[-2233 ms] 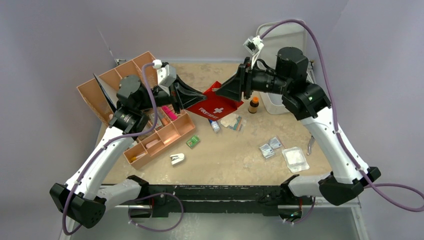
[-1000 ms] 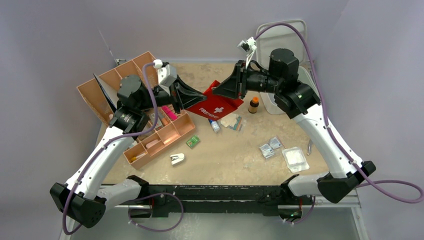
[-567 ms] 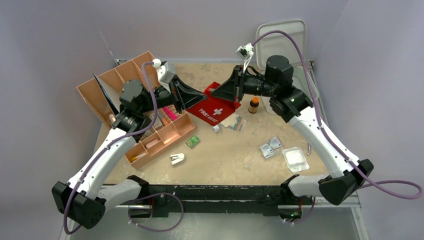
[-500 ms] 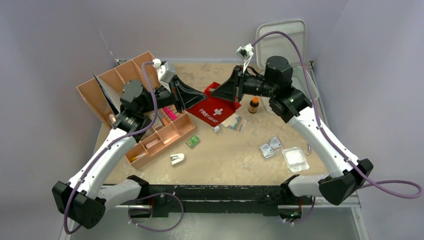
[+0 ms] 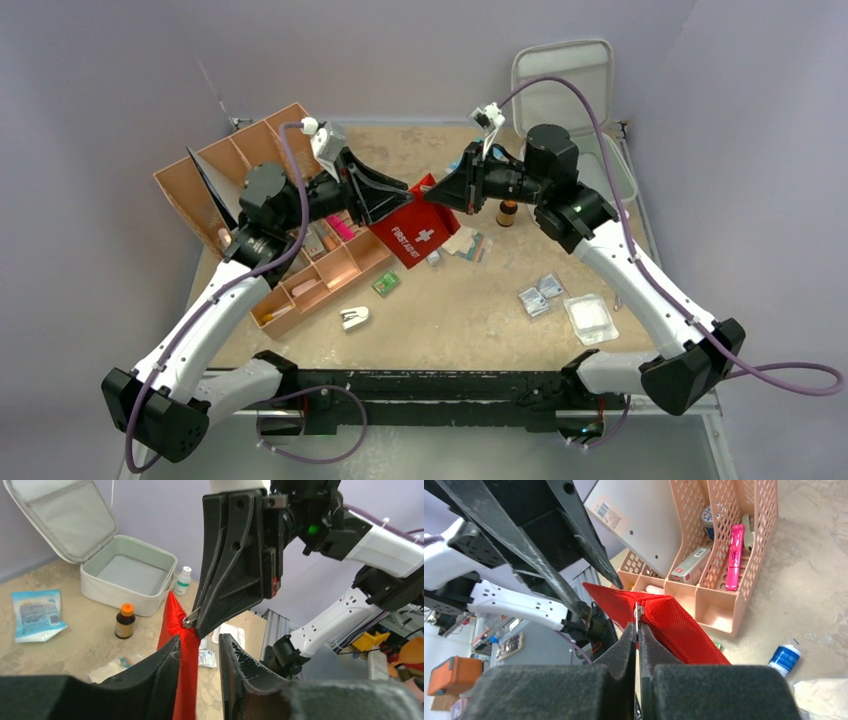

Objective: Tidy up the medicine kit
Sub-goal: Zip the medicine pouch.

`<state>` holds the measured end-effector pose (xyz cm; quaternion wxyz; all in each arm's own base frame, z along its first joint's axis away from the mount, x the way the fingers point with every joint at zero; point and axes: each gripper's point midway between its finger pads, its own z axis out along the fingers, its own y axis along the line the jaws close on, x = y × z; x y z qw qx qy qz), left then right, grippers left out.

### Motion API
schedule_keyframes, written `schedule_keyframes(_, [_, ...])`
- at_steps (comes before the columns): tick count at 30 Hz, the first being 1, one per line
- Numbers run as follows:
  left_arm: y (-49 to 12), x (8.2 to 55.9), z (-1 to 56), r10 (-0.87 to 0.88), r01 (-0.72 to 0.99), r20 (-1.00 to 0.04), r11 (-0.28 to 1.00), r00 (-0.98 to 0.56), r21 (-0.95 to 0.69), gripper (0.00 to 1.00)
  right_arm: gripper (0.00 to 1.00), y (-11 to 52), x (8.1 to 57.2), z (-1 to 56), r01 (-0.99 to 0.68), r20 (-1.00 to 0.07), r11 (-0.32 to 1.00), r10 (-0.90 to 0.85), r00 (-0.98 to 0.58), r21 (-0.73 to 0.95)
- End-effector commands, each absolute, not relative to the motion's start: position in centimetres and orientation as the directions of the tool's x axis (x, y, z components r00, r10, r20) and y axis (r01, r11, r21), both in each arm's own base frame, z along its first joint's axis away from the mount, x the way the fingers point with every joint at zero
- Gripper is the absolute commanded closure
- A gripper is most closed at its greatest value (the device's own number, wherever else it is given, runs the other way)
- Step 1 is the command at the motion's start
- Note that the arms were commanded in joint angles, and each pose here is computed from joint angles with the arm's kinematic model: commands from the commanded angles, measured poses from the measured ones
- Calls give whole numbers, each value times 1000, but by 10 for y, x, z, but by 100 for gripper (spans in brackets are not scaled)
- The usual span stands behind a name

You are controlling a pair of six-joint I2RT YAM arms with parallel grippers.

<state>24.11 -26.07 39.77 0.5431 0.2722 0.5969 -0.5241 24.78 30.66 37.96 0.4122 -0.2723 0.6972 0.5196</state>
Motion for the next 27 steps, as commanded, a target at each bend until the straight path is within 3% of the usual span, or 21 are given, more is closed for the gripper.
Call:
schedule_keyframes(1, [-256, 238, 401, -280, 854, -904, 325, -324, -406, 65, 100, 307, 252, 375, -846, -897, 315, 42, -441, 431])
schedule_keyframes(9, [-249, 264, 387, -247, 674, -824, 481, -510, -561, 55, 100, 309, 249, 356, -858, -896, 288, -1, -444, 425])
schedule_keyframes(27, [-280, 281, 366, -54, 729, -804, 388, -592, -564, 50, 100, 313, 251, 351, -866, -896, 270, -24, -443, 421])
